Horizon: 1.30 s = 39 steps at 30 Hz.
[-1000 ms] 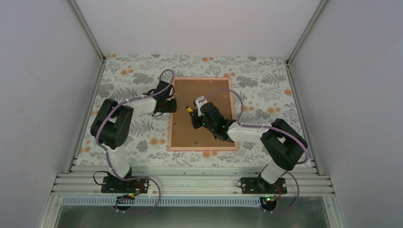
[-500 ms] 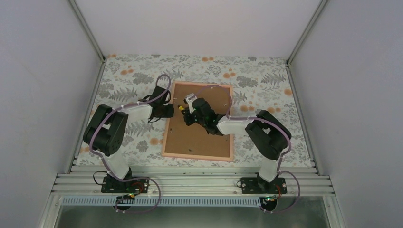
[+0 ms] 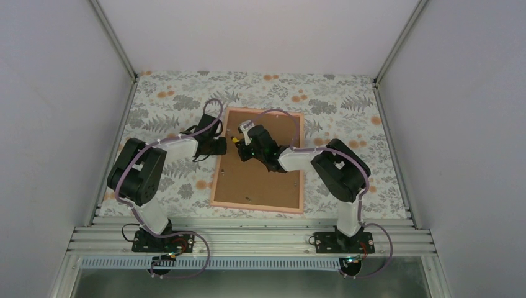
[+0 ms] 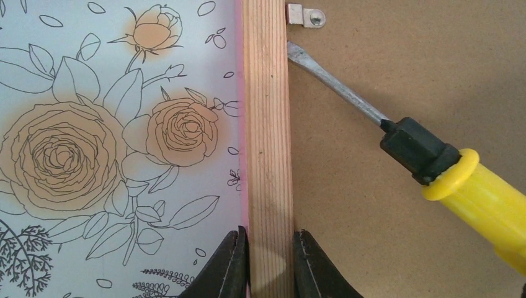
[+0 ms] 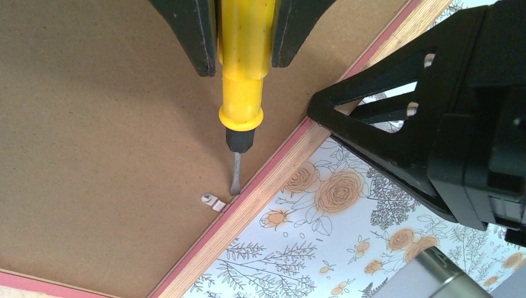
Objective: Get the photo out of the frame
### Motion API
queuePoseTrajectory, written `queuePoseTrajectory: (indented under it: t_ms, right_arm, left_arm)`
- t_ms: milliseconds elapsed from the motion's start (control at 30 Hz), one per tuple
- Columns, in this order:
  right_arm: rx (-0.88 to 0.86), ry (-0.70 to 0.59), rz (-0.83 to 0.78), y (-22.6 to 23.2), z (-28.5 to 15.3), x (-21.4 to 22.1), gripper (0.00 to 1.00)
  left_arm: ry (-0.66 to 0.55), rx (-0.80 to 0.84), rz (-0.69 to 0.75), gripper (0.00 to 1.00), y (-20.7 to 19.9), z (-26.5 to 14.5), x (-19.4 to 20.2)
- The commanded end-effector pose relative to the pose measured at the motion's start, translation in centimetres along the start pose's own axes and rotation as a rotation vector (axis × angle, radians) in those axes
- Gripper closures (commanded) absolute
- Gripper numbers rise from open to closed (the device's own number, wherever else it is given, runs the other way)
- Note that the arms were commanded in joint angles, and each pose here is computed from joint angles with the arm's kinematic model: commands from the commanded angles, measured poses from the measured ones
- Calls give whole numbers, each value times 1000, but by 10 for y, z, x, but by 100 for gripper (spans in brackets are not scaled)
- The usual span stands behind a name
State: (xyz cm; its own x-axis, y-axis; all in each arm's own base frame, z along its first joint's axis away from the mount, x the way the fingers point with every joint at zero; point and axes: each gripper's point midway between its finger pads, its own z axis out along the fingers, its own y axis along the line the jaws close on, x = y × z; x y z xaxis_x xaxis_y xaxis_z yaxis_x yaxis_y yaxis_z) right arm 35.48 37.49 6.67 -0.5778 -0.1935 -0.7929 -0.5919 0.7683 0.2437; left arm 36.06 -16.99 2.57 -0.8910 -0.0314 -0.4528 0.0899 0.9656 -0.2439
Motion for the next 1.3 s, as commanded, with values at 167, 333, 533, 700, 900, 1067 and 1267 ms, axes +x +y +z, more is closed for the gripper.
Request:
queuePoseTrajectory:
  t_ms: [167,333,533,700,900,1067,1267]
  right_arm:
    - [86,-24,68,-30,5,-8,96]
    - [87,-38,93,-35,9,-12,96]
    - [128,-63,161,-42,8,-18,96]
    - [205,-77,208,-55,-1,-18,96]
    - [181,-69,220,-50,-13,-15,96]
    - [54,-83,162,-24,-27,-28,96]
    - [-8,-53,118,-4,-28,-24,96]
  left_arm:
    - [78,30,6,85,-7,-1,25]
    - [84,36,11,85,-10,-1,30]
    - [84,47,-3,86,-15,-2,38]
    - [71,32,-50,86,-11,-4,41]
    - [37,11,-94,86,-8,-8,34]
    - [30,4,-108,86,-6,-9,33]
    - [24,1,-122,86,-5,-10,33]
